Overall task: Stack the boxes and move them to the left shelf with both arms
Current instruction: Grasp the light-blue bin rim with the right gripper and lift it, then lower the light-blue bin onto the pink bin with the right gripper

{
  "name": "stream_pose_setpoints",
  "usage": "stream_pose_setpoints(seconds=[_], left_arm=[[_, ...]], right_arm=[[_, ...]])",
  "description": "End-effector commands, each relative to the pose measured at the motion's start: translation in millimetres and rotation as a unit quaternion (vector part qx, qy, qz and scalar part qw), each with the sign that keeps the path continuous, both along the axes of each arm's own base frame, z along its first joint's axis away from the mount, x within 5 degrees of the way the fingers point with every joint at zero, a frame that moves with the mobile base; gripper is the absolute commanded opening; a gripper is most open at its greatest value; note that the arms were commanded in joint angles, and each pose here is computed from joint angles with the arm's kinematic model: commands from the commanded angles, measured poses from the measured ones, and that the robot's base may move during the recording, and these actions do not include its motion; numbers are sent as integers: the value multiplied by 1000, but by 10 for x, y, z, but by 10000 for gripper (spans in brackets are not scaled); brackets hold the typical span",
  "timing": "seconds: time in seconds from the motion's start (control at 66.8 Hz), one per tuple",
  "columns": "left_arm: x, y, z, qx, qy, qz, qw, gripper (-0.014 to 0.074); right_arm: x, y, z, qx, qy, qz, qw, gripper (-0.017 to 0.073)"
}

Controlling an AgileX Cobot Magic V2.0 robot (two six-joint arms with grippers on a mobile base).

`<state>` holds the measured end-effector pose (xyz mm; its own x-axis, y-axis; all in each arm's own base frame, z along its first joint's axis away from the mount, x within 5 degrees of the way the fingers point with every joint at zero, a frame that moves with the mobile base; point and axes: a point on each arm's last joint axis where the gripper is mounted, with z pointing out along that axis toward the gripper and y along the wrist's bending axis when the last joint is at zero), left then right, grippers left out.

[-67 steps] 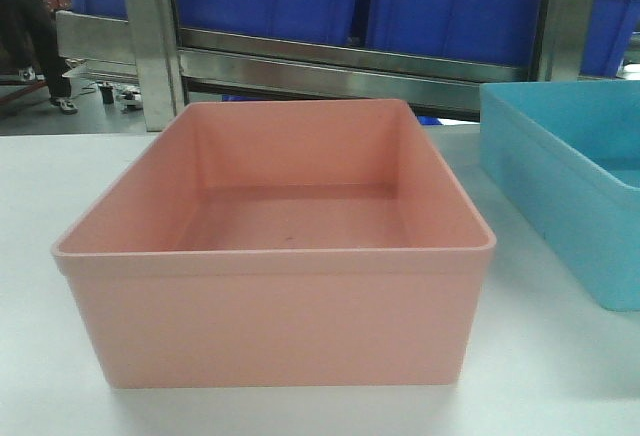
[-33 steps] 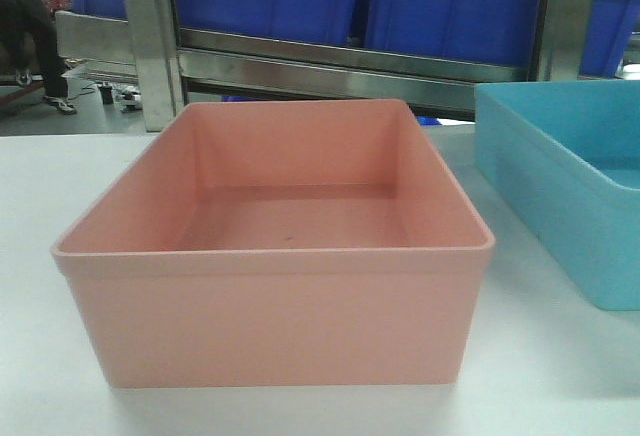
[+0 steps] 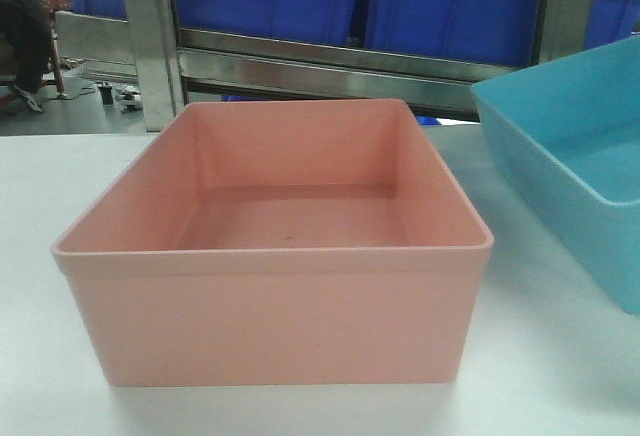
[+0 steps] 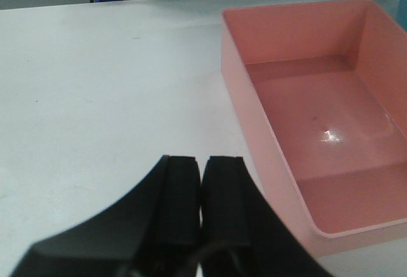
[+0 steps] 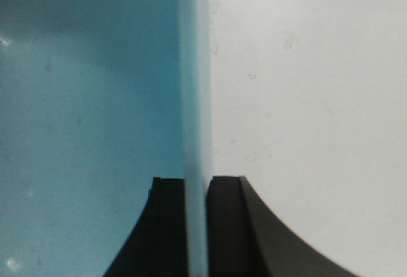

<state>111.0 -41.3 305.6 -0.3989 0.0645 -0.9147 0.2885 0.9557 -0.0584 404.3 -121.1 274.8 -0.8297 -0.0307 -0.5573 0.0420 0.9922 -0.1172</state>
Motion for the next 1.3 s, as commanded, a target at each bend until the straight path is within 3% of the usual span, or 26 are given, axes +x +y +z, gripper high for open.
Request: stream_pose_setpoints(seconds=[0.0,0.105,0.255,0.449,0.599,0.749,0.914,1.018,1.123,1.288], left_arm=[[13,-21,158,-19,-47,-9,999,-10],[11,-24,156,-24,-44,-9,999,-10],[11,-23,156,-24,-44,-9,999,-10],[6,-33,153,-38,-38,-9,999,-10],[6,-33,153,-38,-38,-9,999,-10],[6,-33,153,-38,-38,-9,999,-10],[7,-34,155,-39,-38,-10,998,-10],[7,-34,155,-39,-38,-10,998,-10],[7,-34,155,-39,-38,-10,998,-10],[7,-34,155,-39,-38,-10,998,-10]], right_arm=[[-191,72,666,0,-96,-7,995,56],[-366,139,951,6,-127,-14,992,56],[-646,270,1314,35,-165,-29,985,56],[-1029,573,1717,77,-205,-6,976,56],[-1244,873,1909,151,-221,-3,963,56],[-1340,1200,1935,228,-190,-3,955,56],[-1369,1642,1920,294,-159,16,942,56],[-1406,1919,1896,333,-135,8,933,56],[-1404,2128,1821,342,-125,-20,931,56],[-1306,2452,1631,318,-117,-46,940,56]])
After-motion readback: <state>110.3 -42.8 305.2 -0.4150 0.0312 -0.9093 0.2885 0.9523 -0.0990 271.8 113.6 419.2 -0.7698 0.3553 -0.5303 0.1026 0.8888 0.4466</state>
